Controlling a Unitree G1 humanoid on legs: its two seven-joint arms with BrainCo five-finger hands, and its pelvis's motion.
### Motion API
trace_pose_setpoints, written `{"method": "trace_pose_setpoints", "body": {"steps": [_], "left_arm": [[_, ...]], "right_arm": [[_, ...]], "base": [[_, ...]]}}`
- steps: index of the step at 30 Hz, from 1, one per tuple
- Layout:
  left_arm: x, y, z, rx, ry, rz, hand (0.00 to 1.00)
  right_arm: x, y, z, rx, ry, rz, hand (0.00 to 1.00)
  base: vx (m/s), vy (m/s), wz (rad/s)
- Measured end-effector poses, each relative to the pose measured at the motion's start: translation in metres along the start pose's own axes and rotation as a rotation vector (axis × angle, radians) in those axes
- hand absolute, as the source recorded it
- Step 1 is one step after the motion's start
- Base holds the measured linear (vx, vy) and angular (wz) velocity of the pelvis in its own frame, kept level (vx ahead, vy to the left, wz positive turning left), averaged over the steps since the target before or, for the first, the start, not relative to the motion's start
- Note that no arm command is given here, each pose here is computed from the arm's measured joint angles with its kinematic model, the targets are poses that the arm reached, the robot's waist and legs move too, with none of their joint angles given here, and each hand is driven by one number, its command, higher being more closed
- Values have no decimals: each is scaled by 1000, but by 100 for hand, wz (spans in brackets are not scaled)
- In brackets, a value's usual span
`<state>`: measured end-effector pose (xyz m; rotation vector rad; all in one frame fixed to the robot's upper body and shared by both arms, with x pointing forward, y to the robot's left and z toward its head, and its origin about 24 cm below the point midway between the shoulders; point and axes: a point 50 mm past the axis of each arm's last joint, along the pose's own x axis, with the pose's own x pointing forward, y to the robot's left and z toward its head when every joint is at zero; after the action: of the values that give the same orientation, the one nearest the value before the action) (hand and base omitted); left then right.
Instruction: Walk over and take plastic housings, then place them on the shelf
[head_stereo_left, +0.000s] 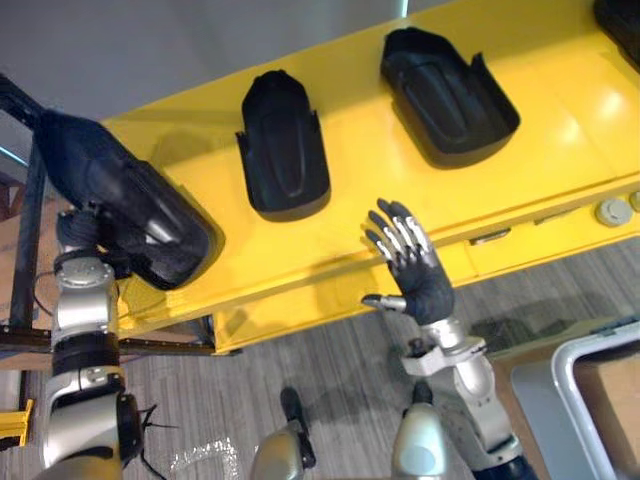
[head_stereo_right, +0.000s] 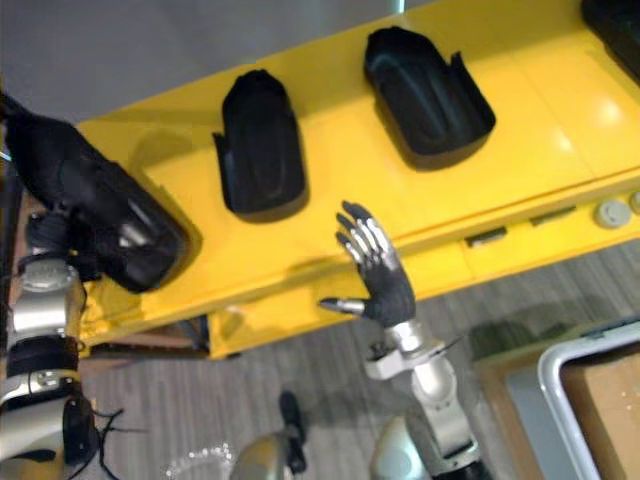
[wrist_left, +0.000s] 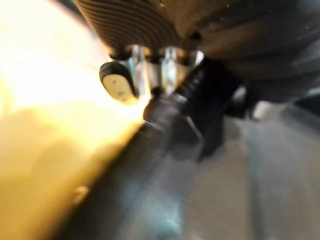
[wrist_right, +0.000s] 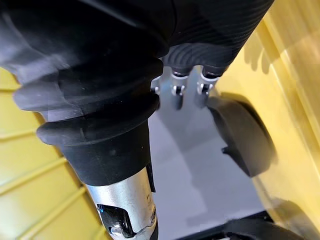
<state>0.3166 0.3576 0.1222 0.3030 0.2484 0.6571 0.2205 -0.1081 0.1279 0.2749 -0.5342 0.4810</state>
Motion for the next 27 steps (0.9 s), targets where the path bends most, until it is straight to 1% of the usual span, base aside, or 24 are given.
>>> {"method": "trace_pose_setpoints", "body": {"steps": [4,6,10,11,18,21,23,27], "left_arm": [[3,13,1,60,7,-6,100],[3,13,-1,84,13,-17,100],[3,13,-2,88,17,-28,100],[3,13,-2,88,18,-28,0],[3,13,-4,81,26,-11,0],[4,16,-6,80,32,41,0],[4,18,-7,74,33,93,0],[2,26,-2,27,3,262,0]], "right_arm": [[-1,-1,-2,-3,23,0,0],[-1,-2,-1,-11,27,7,0],[-1,-2,1,-18,30,15,0],[-1,-2,1,-19,29,15,0],[-1,-1,3,-18,22,17,0],[-2,-1,3,-18,24,12,0],[-2,-2,3,-17,25,6,0],[-6,-1,0,-11,40,-10,0]], "base": [[-2,-4,-6],[0,0,0],[0,0,0],[0,0,0],[0,0,0],[0,0,0],[0,0,0],[0,0,0]]}}
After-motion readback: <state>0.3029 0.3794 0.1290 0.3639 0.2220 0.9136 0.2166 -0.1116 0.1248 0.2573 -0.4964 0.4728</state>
